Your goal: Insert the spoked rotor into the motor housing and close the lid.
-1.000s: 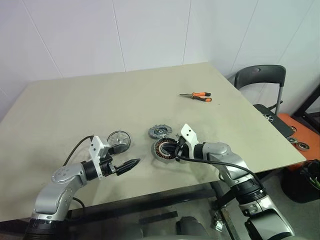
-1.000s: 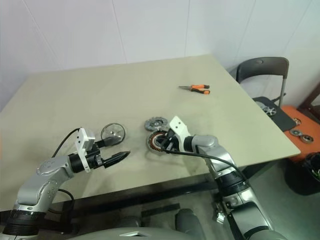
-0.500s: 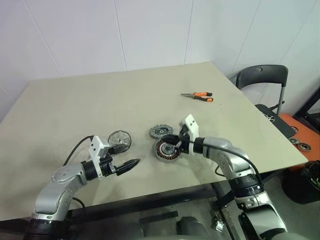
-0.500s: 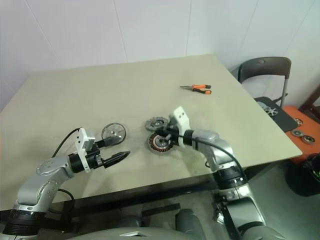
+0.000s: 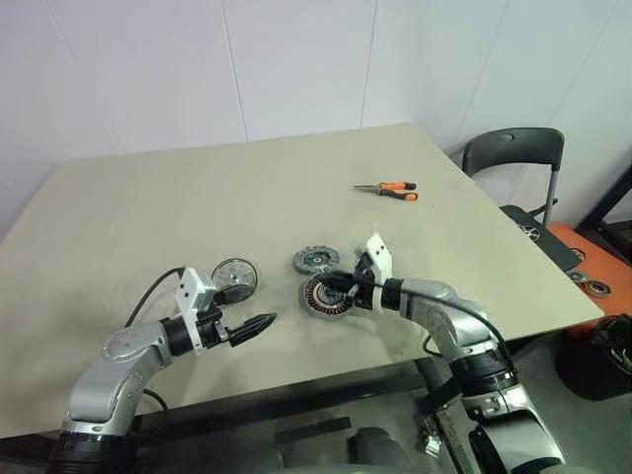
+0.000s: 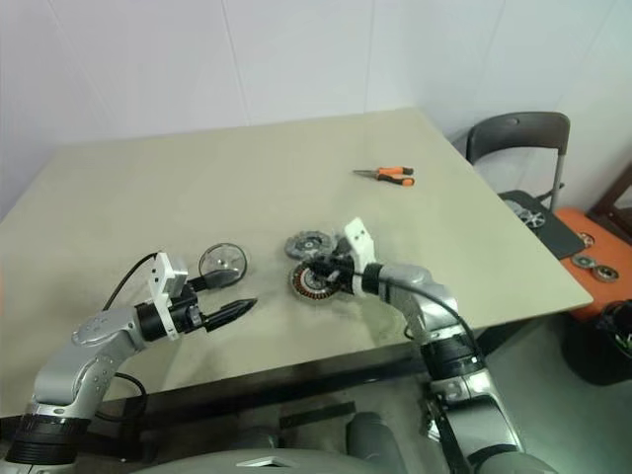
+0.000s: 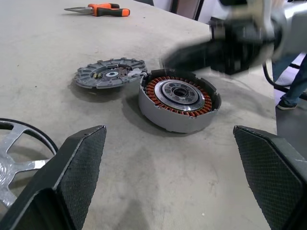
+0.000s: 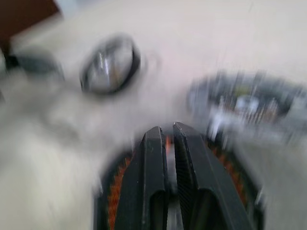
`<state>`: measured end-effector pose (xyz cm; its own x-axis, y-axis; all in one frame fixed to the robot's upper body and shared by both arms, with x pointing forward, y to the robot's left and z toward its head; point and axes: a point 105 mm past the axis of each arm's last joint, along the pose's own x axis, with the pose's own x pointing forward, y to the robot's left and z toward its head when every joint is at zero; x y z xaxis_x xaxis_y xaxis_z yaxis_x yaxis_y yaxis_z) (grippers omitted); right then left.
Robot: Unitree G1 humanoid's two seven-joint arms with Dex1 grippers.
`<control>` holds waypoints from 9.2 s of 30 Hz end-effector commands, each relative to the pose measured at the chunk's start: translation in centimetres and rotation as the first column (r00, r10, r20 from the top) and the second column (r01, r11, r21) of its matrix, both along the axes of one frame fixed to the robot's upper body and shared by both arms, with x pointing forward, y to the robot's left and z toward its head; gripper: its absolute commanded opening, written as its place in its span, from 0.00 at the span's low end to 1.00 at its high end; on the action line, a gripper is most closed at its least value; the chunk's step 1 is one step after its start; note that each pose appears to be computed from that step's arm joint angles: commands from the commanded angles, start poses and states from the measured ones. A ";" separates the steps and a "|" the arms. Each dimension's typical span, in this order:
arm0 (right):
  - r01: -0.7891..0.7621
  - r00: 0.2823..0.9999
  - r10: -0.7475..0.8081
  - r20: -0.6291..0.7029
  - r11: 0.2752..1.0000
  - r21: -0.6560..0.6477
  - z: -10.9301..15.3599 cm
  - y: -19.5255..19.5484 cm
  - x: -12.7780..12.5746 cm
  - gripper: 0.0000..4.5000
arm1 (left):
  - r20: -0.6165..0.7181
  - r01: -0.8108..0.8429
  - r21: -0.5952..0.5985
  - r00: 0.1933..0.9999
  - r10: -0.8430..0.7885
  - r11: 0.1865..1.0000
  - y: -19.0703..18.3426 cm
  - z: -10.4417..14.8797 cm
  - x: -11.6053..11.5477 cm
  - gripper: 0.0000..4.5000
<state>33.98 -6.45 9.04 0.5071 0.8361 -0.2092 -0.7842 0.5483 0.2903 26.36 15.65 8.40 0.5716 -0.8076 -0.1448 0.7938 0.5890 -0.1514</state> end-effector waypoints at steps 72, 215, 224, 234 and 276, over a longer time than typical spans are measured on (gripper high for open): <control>0.036 0.997 -0.030 0.070 0.996 -0.078 -0.7 0.1 0.9 0.08 | 0.065 -0.003 -0.003 0.998 0.003 1.000 0.1 1.4 0.3 1.00; -0.006 0.991 -0.007 0.136 0.995 0.095 3.9 1.0 1.0 0.08 | 0.054 -0.011 -0.006 0.998 0.011 1.000 0.3 1.4 -0.1 1.00; -0.119 0.971 0.176 0.160 0.942 -0.315 -4.2 0.6 -2.0 0.08 | 0.055 -0.017 -0.008 0.998 0.018 1.000 0.5 1.4 0.3 1.00; 0.053 0.989 -0.047 0.139 0.998 -0.036 0.4 -0.4 1.2 0.08 | 0.054 -0.020 -0.007 0.998 0.021 1.000 0.5 1.4 0.2 1.00; -0.070 0.981 0.118 0.154 0.955 -0.288 -4.7 0.3 -1.6 0.08 | 0.058 -0.023 -0.008 0.998 0.023 1.000 0.6 1.5 0.3 1.00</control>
